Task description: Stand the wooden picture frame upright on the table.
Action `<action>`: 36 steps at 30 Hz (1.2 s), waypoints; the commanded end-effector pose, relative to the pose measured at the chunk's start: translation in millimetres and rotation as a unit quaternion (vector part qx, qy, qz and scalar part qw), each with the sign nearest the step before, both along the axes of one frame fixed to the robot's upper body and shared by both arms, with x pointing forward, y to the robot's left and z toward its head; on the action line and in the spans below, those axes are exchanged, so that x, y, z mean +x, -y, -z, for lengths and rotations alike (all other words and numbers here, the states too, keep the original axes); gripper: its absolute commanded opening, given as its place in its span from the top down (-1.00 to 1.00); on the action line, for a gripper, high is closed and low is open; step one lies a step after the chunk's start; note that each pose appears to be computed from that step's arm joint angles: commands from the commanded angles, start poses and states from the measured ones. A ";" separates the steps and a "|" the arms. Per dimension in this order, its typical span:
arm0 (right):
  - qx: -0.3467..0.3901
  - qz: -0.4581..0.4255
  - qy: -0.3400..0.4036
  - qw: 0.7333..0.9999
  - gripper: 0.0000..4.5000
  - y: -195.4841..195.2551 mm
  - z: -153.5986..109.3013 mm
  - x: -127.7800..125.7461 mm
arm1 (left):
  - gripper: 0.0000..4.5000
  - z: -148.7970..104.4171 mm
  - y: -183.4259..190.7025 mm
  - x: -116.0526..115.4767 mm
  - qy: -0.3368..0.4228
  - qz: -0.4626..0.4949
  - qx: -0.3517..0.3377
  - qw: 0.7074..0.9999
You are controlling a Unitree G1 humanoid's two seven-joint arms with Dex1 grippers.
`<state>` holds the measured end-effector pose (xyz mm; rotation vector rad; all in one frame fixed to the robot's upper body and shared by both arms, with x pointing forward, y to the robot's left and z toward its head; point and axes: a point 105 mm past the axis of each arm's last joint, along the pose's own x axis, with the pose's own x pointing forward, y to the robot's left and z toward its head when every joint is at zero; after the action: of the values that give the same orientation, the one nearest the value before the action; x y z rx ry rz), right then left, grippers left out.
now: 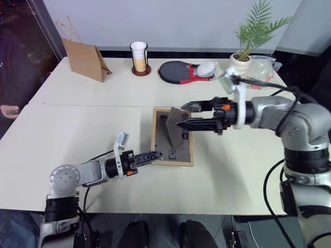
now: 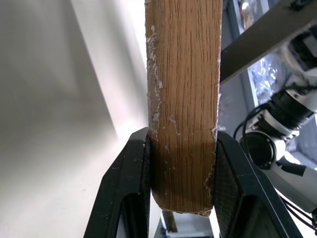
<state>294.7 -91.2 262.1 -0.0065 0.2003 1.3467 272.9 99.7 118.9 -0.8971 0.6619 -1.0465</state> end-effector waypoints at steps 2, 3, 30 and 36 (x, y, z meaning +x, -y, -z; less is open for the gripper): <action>0.005 0.005 0.020 1.000 -0.96 7.0 -7.3 -9.7 | 0.55 -15.4 -1.4 3.6 0.026 -0.002 -0.024 0.999; 0.004 0.011 0.019 1.000 -0.96 8.7 -6.0 -9.1 | 0.55 -15.7 -1.2 3.6 0.026 -0.001 -0.024 0.999; -0.233 0.016 0.833 0.502 -0.96 31.8 38.6 48.7 | 0.55 -44.7 -1.8 -5.9 0.014 0.029 -0.078 0.996; -0.210 -0.023 0.844 0.494 -0.96 14.7 45.4 55.5 | 0.55 -42.4 1.0 -9.6 0.009 0.032 -0.073 0.997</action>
<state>349.7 -107.7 206.1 -1.7180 -1.1406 0.7747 267.1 99.6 147.3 -0.9870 0.6584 -1.1200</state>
